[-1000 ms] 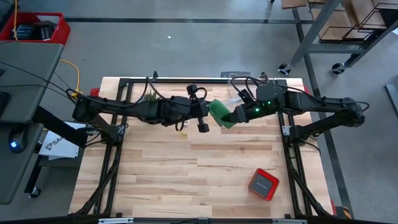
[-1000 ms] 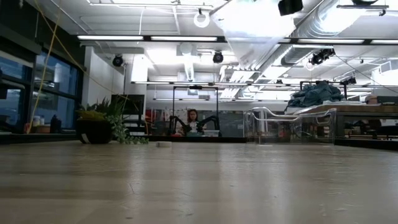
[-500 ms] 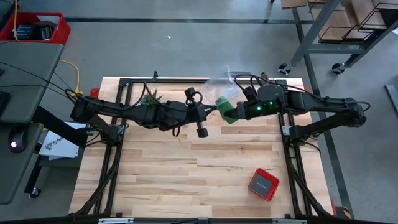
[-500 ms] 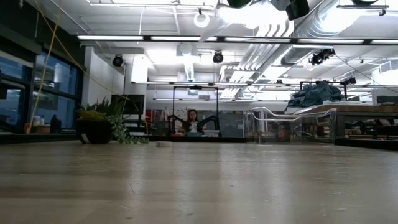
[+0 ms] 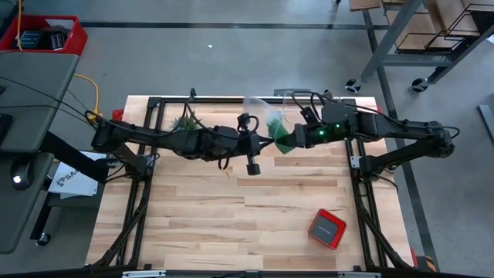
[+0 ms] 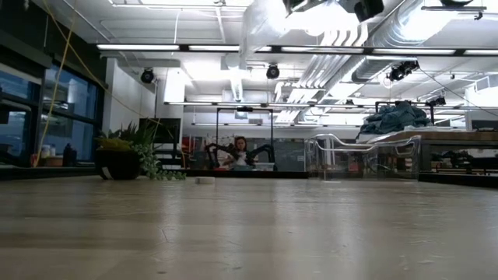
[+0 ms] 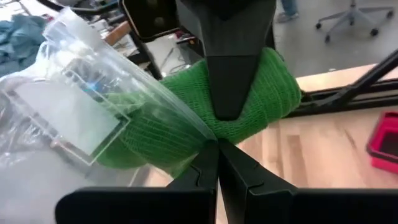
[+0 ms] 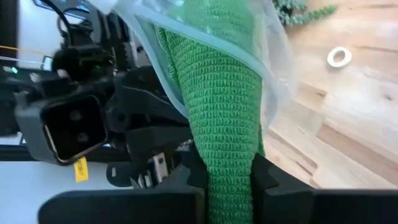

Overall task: Roll bandage
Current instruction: Put the green bandage into the transparent zip bag

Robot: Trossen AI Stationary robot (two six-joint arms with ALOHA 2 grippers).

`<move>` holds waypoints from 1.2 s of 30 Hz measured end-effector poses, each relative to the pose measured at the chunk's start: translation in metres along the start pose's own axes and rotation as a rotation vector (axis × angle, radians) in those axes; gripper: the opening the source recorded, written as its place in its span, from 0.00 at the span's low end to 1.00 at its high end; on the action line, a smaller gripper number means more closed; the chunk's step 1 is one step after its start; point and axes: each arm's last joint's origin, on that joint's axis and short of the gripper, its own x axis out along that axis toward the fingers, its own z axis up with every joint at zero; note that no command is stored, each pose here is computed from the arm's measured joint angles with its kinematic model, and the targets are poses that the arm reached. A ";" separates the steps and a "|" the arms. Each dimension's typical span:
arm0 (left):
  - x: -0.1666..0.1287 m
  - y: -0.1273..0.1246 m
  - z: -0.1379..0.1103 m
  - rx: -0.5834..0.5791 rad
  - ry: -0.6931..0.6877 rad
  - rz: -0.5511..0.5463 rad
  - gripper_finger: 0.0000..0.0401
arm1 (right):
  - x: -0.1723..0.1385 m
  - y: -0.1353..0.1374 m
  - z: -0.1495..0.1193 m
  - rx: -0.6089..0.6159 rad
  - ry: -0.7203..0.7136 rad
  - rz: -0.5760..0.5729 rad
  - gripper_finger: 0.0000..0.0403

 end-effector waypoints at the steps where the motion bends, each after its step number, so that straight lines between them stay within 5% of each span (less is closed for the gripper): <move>1: 0.001 0.001 0.000 -0.002 -0.007 -0.014 0.00 | 0.000 -0.001 -0.001 0.007 0.008 -0.012 0.07; 7: 0.002 -0.001 -0.002 -0.076 -0.034 -0.249 0.00 | 0.000 -0.001 -0.003 0.007 0.030 -0.005 0.07; 14: 0.012 0.018 0.000 -0.186 -0.135 -0.387 0.00 | 0.006 0.000 -0.002 -0.002 0.020 0.000 0.07; 26: 0.019 0.025 -0.009 -0.355 -0.080 -0.621 0.00 | 0.006 0.000 0.006 0.011 -0.041 0.004 0.08; 36: 0.021 0.026 -0.008 -0.590 -0.034 -0.615 0.00 | 0.006 -0.010 0.002 0.152 0.018 -0.089 0.52</move>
